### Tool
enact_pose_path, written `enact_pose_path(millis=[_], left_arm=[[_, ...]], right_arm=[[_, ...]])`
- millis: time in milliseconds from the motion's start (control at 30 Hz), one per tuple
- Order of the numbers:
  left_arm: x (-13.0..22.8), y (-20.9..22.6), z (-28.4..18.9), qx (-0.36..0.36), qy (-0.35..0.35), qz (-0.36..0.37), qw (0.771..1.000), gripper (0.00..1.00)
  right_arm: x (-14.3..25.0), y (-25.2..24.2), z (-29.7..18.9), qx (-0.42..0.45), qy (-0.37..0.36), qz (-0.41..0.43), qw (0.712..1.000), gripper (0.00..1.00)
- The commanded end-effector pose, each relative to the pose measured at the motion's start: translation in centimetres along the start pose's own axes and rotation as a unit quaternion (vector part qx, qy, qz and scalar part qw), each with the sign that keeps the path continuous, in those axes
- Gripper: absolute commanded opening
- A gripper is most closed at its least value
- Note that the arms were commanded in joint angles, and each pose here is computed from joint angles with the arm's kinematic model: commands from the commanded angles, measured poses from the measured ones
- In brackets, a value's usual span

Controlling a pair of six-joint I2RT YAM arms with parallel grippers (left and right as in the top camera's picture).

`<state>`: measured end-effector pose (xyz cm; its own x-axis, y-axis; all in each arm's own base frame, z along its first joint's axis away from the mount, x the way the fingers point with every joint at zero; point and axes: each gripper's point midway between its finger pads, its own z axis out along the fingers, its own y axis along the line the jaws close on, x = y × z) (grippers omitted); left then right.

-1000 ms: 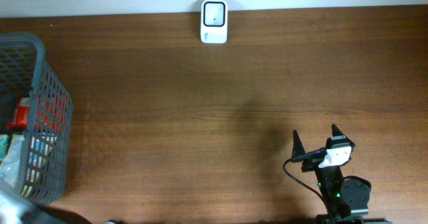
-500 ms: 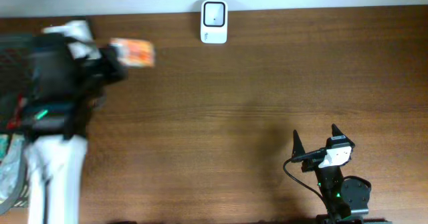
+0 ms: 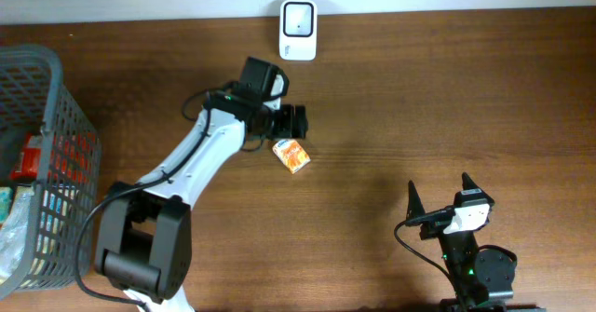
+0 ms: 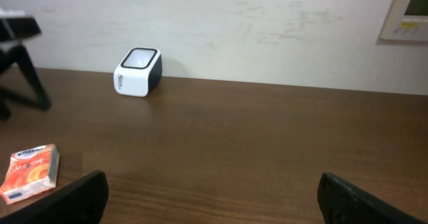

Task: Scan the item barcode
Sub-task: 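Lift the orange tissue pack out and drop it mid-table, then reach the left gripper into the basket and grasp the red snack bag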

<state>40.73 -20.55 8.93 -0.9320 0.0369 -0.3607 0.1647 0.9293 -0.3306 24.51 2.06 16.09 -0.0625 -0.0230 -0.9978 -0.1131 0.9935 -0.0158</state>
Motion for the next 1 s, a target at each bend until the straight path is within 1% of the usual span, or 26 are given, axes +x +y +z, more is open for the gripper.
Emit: enact_pose_path(millis=[0, 67, 100, 133, 167, 200, 233, 267, 300, 333, 367, 467, 500, 567, 600, 633, 667, 767, 867, 933, 967], left_arm=[[-8.5, 1.5, -10.6, -0.001, -0.132, -0.005, 0.991, 0.95], [-12.0, 4.7, -19.0, -0.018, -0.212, -0.039, 0.976, 0.93], [-13.1, 6.9, -24.0, -0.037, -0.259, -0.059, 0.963, 0.91], [-13.2, 9.3, -27.9, -0.069, -0.295, -0.094, 0.948, 0.89], [-12.6, 12.0, -31.2, -0.114, -0.327, -0.138, 0.928, 0.88], [-10.6, 16.4, -35.6, -0.196, -0.363, -0.205, 0.887, 0.87], [-9.1, 18.5, -37.6, -0.242, -0.374, -0.24, 0.863, 0.86], [-6.8, 21.3, -39.8, -0.299, -0.379, -0.284, 0.829, 0.86], [-4.9, 23.1, -41.0, -0.336, -0.374, -0.318, 0.804, 0.86], [-3.2, 24.8, -41.6, -0.361, -0.363, -0.352, 0.784, 0.88], [-1.3, 26.7, -41.3, -0.374, -0.343, -0.386, 0.77, 0.9], [2.5, 31.2, -39.5, -0.389, -0.29, -0.443, 0.754, 0.89], [4.4, 32.9, -38.6, -0.395, -0.267, -0.466, 0.745, 0.89], [6.5, 34.5, -37.3, -0.399, -0.242, -0.488, 0.738, 0.89], [7.2, 35.3, -36.4, -0.399, -0.231, -0.487, 0.742, 0.89], [7.5, 36.1, -35.4, -0.393, -0.224, -0.479, 0.753, 0.89], [7.9, 37.0, -34.5, -0.386, -0.219, -0.483, 0.755, 0.89], [9.0, 39.8, -32.0, -0.384, -0.188, -0.503, 0.751, 0.88], [8.8, 41.9, -29.5, -0.384, -0.159, -0.49, 0.766, 0.87], [7.7, 42.9, -27.5, -0.36, -0.157, -0.473, 0.788, 0.87], [6.9, 43.5, -26.9, -0.349, -0.169, -0.47, 0.793, 0.92]], right_arm=[[0.3, -0.2, 0.0, 0.003, 0.002, 0.007, 1.0, 0.99], [0.3, -0.2, 0.0, 0.004, 0.002, 0.007, 1.0, 0.99], [0.3, -0.2, 0.0, 0.004, 0.002, 0.007, 1.0, 0.99], [0.3, -0.2, 0.0, 0.004, 0.002, 0.007, 1.0, 0.99], [0.3, -0.2, 0.0, 0.004, 0.002, 0.007, 1.0, 0.99], [0.3, -0.2, 0.0, 0.003, 0.002, 0.007, 1.0, 0.99], [0.3, -0.2, 0.0, 0.004, 0.002, 0.007, 1.0, 0.99], [0.3, -0.2, 0.0, 0.003, 0.002, 0.007, 1.0, 0.99], [0.3, -0.2, 0.0, 0.004, 0.002, 0.007, 1.0, 0.99], [0.3, -0.2, 0.0, 0.003, 0.002, 0.007, 1.0, 0.99], [0.3, -0.2, 0.0, 0.004, 0.002, 0.007, 1.0, 0.99], [0.3, -0.2, 0.0, 0.004, 0.002, 0.007, 1.0, 0.99], [0.3, -0.2, 0.0, 0.003, 0.002, 0.007, 1.0, 0.99], [0.3, -0.2, 0.0, 0.004, 0.002, 0.007, 1.0, 0.99], [0.3, -0.2, 0.0, 0.004, 0.002, 0.007, 1.0, 0.99], [0.3, -0.2, 0.0, 0.004, 0.002, 0.007, 1.0, 0.99], [0.3, -0.2, 0.0, 0.004, 0.002, 0.007, 1.0, 0.99], [0.3, -0.2, 0.0, 0.003, 0.002, 0.007, 1.0, 0.99], [0.3, -0.2, 0.0, 0.003, 0.002, 0.007, 1.0, 0.99], [0.3, -0.2, 0.0, 0.004, 0.002, 0.007, 1.0, 0.99], [0.3, -0.2, 0.0, 0.004, 0.002, 0.007, 1.0, 0.99]])
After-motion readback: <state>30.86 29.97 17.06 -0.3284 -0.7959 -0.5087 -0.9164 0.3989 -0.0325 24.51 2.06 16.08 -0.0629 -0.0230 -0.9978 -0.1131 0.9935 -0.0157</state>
